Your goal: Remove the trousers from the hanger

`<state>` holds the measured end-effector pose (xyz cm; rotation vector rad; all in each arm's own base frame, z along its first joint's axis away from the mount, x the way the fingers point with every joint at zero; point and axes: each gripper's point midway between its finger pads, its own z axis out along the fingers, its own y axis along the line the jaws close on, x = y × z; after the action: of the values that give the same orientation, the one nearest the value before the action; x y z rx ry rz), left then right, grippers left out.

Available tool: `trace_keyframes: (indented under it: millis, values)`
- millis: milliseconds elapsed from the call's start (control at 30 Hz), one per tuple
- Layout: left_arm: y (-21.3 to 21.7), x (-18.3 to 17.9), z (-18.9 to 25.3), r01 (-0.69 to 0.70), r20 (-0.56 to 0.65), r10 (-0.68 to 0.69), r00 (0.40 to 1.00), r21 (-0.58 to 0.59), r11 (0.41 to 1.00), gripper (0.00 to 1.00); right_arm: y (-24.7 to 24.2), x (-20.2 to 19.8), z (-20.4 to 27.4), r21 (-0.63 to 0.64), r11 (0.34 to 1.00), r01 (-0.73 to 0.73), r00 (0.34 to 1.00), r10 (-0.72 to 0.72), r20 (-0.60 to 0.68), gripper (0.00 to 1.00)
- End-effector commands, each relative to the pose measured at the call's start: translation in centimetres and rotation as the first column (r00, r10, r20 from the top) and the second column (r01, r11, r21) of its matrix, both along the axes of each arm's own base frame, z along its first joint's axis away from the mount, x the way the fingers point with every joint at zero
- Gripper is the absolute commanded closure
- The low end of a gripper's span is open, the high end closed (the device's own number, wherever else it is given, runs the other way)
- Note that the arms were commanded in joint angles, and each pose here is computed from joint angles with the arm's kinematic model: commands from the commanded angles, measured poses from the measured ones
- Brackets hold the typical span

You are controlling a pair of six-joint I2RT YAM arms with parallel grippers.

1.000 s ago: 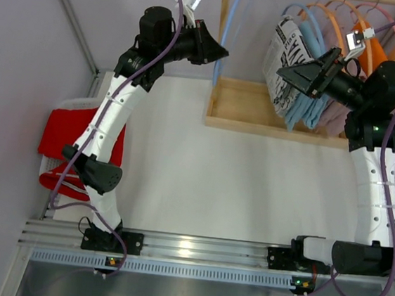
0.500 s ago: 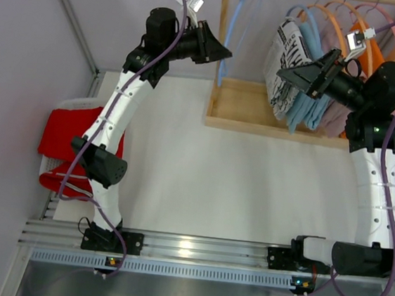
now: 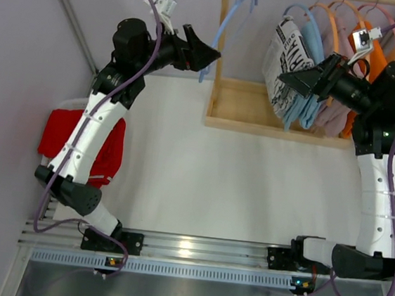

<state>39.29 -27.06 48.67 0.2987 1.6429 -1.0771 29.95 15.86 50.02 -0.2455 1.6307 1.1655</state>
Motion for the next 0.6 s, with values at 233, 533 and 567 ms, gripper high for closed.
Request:
trace_keyframes:
  millis: [233, 533, 567]
  values:
    - [7.4, -4.0, 2.3, -0.246, 0.285, 0.230, 0.931, 0.022, 0.969, 0.02, -3.4, -0.1, 1.3, -0.146, 0.957, 0.249, 0.962, -0.228, 0.149, 0.01]
    - [12.1, -7.2, -5.8, -0.348, 0.151, 0.326, 0.933, 0.160, 0.924, 0.02, -4.2, 0.1, 5.1, -0.142, 0.939, 0.314, 0.930, -0.275, 0.244, 0.01]
    - [12.6, -7.5, -6.7, -0.353, 0.135, 0.333, 0.933, 0.175, 0.919, 0.02, -4.3, 0.3, 5.3, -0.140, 0.937, 0.321, 0.927, -0.280, 0.250, 0.01]
